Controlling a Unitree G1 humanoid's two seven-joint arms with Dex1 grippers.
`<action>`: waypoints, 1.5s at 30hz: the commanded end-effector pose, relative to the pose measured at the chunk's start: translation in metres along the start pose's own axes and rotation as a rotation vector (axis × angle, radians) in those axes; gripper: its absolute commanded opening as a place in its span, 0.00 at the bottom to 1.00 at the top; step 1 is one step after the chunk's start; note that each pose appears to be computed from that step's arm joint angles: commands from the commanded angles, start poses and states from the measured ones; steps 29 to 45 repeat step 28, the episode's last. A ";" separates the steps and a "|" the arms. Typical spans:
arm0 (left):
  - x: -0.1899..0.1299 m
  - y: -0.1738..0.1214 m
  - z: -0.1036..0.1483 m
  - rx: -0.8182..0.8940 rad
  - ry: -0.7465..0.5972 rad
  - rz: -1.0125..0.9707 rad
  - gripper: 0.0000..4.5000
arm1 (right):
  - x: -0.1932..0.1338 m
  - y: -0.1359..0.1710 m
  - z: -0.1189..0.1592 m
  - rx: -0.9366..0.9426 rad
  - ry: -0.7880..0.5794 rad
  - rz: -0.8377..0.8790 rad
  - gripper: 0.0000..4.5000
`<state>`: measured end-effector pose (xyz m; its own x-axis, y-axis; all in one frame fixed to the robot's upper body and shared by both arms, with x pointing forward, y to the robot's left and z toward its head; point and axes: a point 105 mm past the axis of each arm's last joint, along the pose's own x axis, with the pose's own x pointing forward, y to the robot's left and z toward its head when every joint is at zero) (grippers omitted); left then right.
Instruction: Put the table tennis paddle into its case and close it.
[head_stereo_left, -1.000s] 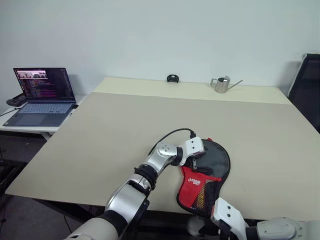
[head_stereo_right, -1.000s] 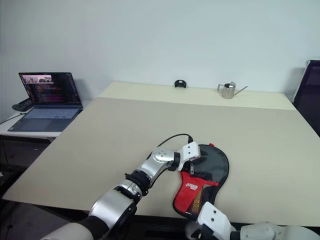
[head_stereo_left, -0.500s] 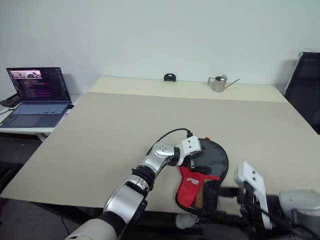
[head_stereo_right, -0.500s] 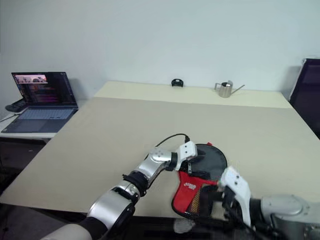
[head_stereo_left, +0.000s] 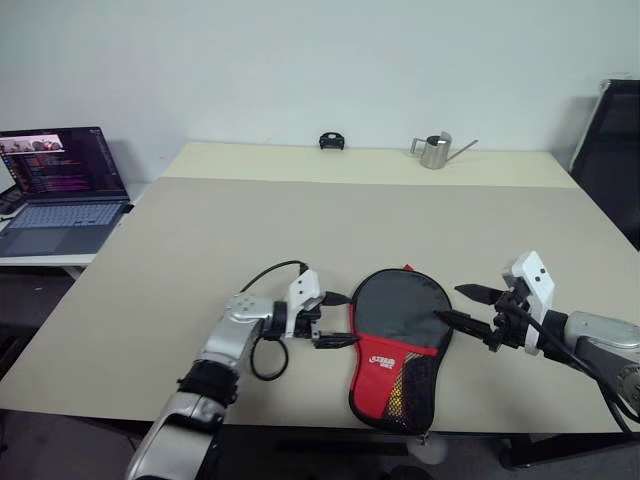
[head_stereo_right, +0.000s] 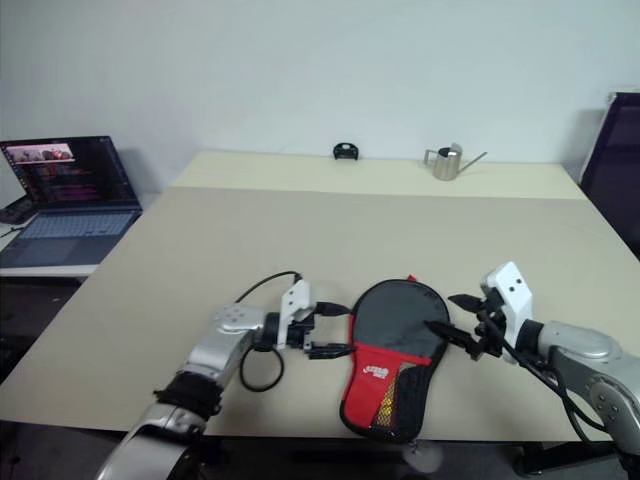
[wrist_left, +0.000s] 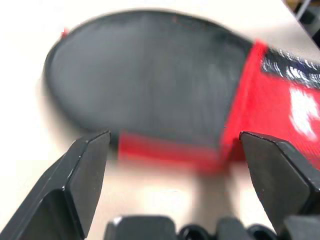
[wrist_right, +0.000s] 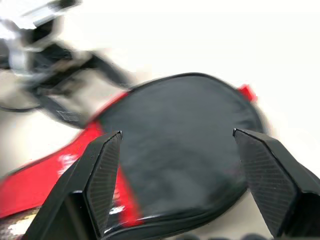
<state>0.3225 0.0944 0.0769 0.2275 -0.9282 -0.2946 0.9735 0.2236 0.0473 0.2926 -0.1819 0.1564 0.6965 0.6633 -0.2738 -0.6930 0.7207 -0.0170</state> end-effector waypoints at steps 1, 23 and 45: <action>-0.013 -0.007 0.025 0.027 -0.068 0.026 1.00 | 0.003 -0.018 0.011 -0.081 -0.042 -0.011 0.86; -0.053 0.001 0.068 0.135 -0.149 0.397 1.00 | 0.004 -0.112 0.031 -0.161 -0.061 -0.108 0.86; -0.052 0.005 0.057 0.124 -0.130 0.443 1.00 | 0.005 -0.106 0.025 -0.165 -0.007 -0.074 0.86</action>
